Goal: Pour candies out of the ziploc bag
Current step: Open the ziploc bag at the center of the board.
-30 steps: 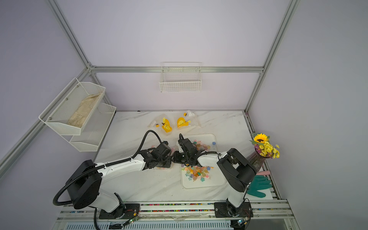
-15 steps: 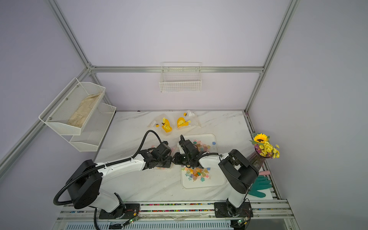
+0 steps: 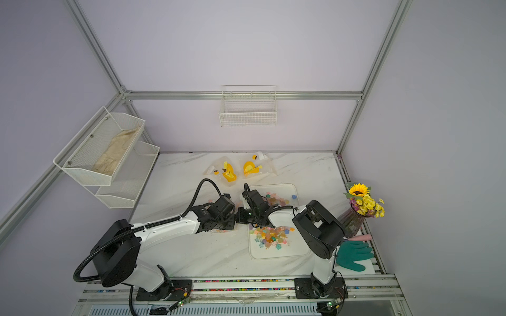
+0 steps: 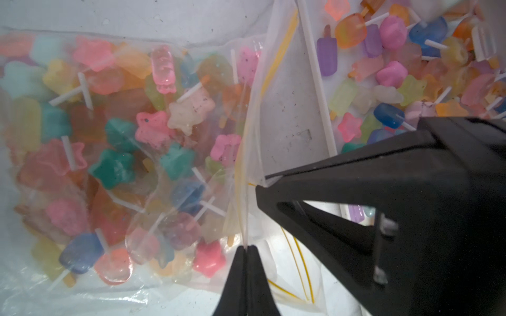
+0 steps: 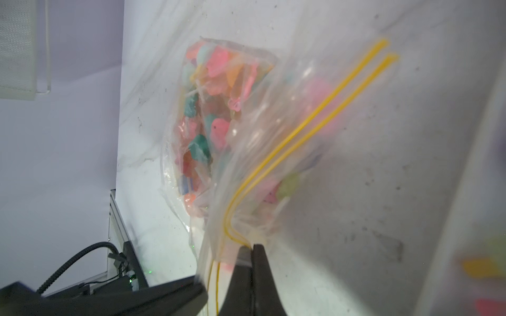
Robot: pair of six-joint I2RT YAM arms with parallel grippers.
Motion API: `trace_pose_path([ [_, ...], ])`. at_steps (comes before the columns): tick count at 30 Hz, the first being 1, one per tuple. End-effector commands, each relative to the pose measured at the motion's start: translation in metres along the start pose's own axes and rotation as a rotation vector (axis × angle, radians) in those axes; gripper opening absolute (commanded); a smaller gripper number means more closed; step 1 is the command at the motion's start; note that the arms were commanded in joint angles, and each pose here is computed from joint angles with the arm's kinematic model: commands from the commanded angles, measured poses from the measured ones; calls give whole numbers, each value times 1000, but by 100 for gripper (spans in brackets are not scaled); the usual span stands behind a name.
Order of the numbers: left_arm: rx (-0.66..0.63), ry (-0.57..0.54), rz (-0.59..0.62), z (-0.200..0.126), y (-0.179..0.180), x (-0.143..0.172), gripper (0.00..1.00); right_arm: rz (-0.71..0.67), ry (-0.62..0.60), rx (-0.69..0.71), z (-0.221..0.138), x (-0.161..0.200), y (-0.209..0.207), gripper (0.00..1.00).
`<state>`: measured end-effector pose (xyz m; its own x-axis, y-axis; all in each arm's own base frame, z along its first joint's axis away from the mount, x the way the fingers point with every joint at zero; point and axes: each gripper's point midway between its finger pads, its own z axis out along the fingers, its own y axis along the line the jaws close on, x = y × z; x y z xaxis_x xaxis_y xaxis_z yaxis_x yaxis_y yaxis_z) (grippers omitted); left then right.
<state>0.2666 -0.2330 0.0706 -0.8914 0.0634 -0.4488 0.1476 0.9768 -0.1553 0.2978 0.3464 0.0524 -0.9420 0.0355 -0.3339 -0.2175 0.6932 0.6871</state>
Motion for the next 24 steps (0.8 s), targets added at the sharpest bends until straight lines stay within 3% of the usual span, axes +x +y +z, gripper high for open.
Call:
trace_pose_path([
  [1, -20, -61, -25, -19, 7, -13, 0, 58, -51, 79, -4, -8, -14, 0],
  [7, -86, -182, -97, -50, 34, -22, 0, 125, -62, 142, -13, 2, -31, 0],
  [16, -86, -189, -112, -57, 43, -18, 0, 100, -83, 115, -21, -1, -24, 0],
  [18, -38, -202, -101, -58, 32, -25, 27, 77, -80, 81, -20, -2, -16, 0],
  [19, -10, -212, -97, -59, 25, -30, 34, 62, -83, 63, -20, -3, -12, 0],
  [21, 49, -228, -79, -61, 10, -40, 46, 43, -86, 27, -21, -6, -4, 0],
  [24, 106, -238, -52, -61, -6, -50, 52, 23, -95, -9, -25, -8, 5, 0],
])
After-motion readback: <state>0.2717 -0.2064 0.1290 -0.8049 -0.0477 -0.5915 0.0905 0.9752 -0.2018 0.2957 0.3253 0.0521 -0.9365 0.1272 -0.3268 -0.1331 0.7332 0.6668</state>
